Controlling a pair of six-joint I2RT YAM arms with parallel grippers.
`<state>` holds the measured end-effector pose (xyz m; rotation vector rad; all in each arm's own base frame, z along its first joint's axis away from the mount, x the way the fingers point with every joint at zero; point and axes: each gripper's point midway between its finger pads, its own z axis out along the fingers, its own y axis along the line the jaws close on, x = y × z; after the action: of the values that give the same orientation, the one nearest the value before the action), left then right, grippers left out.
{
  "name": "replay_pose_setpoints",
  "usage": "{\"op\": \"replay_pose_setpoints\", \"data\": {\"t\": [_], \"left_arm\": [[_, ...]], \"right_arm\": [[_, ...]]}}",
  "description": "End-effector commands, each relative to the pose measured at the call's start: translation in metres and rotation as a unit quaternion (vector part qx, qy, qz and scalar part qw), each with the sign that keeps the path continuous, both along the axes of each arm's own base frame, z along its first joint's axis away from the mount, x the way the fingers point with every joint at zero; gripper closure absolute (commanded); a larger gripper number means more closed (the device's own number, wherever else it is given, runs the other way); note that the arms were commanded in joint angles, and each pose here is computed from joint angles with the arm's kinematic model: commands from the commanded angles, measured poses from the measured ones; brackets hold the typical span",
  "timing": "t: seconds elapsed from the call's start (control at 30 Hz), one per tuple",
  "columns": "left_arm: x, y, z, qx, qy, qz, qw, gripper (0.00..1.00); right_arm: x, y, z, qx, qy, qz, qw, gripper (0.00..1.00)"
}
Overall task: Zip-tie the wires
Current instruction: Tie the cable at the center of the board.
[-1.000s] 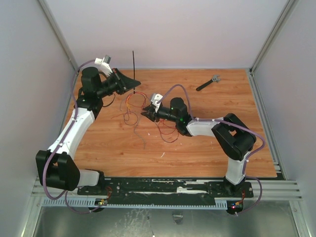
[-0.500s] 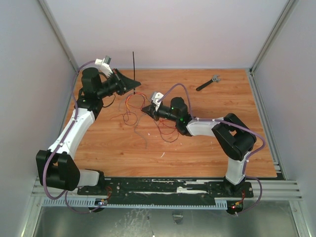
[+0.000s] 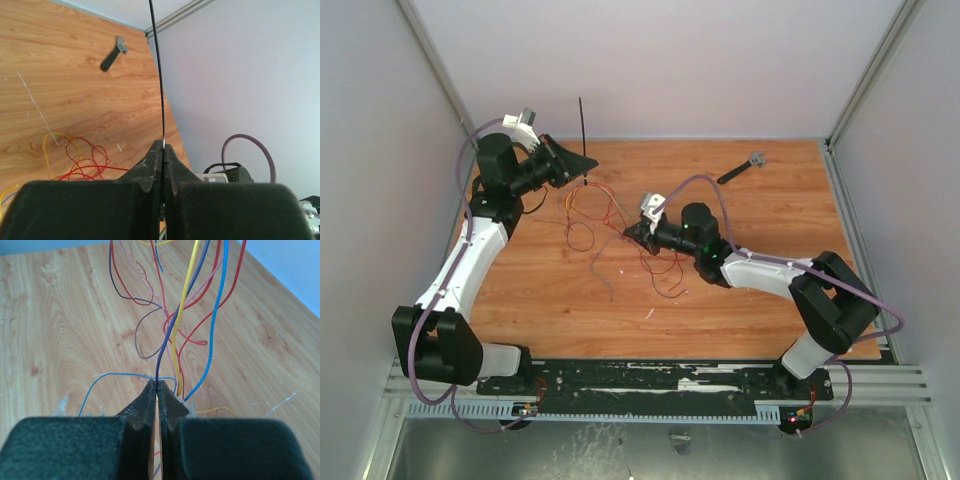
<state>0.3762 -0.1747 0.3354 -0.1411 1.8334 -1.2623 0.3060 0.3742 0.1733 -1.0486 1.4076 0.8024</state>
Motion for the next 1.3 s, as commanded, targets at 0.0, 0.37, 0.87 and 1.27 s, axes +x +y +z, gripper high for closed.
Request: {"op": "replay_pose_setpoints", "data": {"t": [0.0, 0.37, 0.87, 1.27], "left_arm": [[0.003, 0.003, 0.015, 0.002, -0.026, 0.001, 1.0, 1.0], [0.004, 0.008, 0.012, 0.001, -0.022, 0.007, 1.0, 1.0], [0.005, 0.01, 0.012, 0.001, -0.022, 0.008, 1.0, 1.0], [0.004, 0.013, 0.009, -0.001, -0.02, 0.011, 1.0, 1.0]], "right_arm": [[-0.001, -0.018, 0.001, -0.019, 0.007, -0.022, 1.0, 1.0], [0.009, -0.077, 0.01, -0.027, 0.018, -0.083, 0.996, 1.0], [0.019, -0.114, 0.018, -0.03, 0.016, -0.119, 0.992, 1.0], [0.023, -0.123, 0.026, -0.013, 0.021, -0.126, 0.992, 1.0]]}}
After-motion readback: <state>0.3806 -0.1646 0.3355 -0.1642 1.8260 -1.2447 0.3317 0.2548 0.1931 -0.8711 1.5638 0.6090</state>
